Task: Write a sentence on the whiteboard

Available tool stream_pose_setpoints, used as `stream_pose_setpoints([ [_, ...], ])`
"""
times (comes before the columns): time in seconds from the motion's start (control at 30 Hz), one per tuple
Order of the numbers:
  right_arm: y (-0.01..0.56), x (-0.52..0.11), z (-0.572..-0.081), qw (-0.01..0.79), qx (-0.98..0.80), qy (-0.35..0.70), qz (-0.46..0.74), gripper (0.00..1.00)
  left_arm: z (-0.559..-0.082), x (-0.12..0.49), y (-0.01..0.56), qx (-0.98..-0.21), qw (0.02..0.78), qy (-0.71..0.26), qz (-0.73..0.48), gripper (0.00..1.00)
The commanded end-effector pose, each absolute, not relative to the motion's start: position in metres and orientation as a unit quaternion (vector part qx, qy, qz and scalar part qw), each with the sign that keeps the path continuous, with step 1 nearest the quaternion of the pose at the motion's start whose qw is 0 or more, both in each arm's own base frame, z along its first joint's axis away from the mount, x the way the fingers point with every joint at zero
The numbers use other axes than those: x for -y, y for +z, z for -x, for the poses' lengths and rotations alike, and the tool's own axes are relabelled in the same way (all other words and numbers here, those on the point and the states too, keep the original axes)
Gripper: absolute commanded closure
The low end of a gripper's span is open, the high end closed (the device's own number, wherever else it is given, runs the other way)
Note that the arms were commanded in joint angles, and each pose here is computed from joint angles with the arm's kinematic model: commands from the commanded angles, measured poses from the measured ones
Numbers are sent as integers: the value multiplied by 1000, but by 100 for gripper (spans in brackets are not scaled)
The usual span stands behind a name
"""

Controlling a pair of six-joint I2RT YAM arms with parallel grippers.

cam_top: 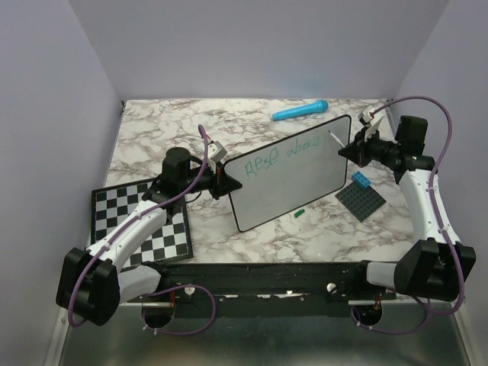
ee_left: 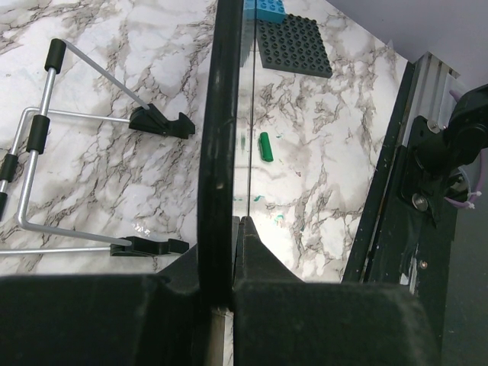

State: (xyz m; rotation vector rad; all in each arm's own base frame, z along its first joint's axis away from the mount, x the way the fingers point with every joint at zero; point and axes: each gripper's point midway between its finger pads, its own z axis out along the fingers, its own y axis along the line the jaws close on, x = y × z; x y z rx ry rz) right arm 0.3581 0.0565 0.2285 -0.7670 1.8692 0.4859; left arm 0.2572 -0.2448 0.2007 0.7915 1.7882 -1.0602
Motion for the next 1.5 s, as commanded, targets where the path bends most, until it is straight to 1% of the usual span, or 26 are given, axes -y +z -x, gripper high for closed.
stream_pose_setpoints([
  [0.0, 229, -65, -345, 500, -763, 217, 346, 99, -253, 226, 148, -776, 395, -367, -326, 100],
  [0.37, 215, -61, -348, 479, -777, 218, 345, 100, -253, 227, 148, -776, 395, -368, -326, 100],
  [0.9, 227, -46, -367, 501, -790, 173, 309, 99, -253, 226, 147, -777, 394, -367, -325, 100],
  [1.27, 228, -46, -364, 506, -787, 171, 309, 99, -253, 226, 147, -776, 394, -368, -326, 100],
  [1.47, 210, -49, -355, 478, -793, 184, 329, 99, -253, 226, 148, -776, 395, -368, -327, 100],
])
